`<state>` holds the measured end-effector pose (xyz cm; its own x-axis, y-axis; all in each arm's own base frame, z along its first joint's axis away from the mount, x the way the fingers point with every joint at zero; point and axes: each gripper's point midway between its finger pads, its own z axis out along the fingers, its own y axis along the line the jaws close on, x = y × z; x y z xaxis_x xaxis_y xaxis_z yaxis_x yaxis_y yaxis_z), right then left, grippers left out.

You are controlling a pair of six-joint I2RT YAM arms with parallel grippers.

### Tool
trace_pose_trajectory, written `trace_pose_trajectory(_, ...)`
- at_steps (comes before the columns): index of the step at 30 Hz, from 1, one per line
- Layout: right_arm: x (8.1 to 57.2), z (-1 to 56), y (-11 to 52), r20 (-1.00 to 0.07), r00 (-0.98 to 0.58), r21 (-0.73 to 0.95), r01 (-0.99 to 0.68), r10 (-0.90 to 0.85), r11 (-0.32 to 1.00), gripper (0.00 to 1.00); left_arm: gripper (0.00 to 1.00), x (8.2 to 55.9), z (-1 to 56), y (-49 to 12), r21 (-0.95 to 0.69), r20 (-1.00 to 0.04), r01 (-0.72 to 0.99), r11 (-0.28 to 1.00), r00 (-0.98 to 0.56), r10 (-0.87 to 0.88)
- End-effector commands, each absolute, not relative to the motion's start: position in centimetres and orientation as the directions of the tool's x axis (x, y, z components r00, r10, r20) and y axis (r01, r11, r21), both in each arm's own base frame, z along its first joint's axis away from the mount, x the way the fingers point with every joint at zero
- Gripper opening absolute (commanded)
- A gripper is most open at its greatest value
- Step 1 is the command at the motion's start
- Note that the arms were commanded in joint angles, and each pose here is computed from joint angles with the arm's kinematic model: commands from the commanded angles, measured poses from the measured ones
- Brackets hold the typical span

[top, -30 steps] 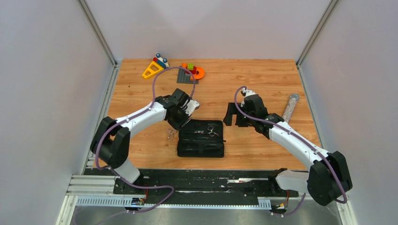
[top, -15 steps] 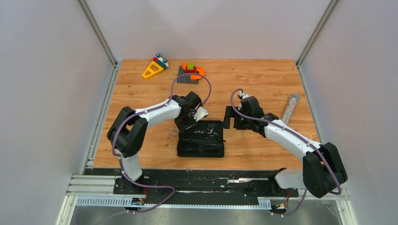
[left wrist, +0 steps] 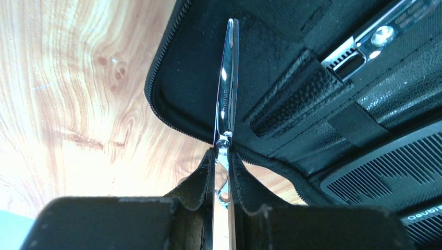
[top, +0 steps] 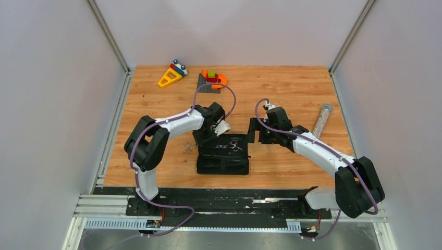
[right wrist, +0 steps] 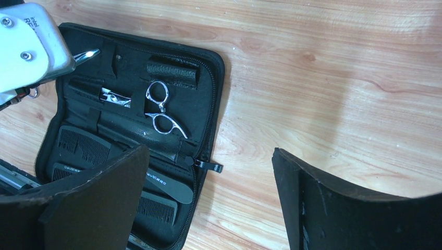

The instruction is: Sort the hair-cutting tools

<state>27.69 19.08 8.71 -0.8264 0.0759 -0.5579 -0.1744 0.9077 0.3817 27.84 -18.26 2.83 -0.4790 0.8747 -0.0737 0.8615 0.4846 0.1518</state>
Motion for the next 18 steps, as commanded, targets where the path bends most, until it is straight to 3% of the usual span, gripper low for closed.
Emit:
trace_pose_trajectory(1, 28.4, 9.2, 19.3, -0.591, -0.804, 0.385, -0.198, 0.075, 0.901, 0.91, 0.00, 27.2, 4.3, -18.4, 0.140, -0.100, 0.880, 0.454, -0.444, 0.890)
trace_pose_trajectory(18, 28.7, 8.6, 19.1, -0.589, -0.806, 0.367, -0.194, 0.065, 0.910, 0.91, 0.00, 28.1, 3.5, -20.9, 0.143, -0.042, 0.915, 0.378, -0.375, 0.926)
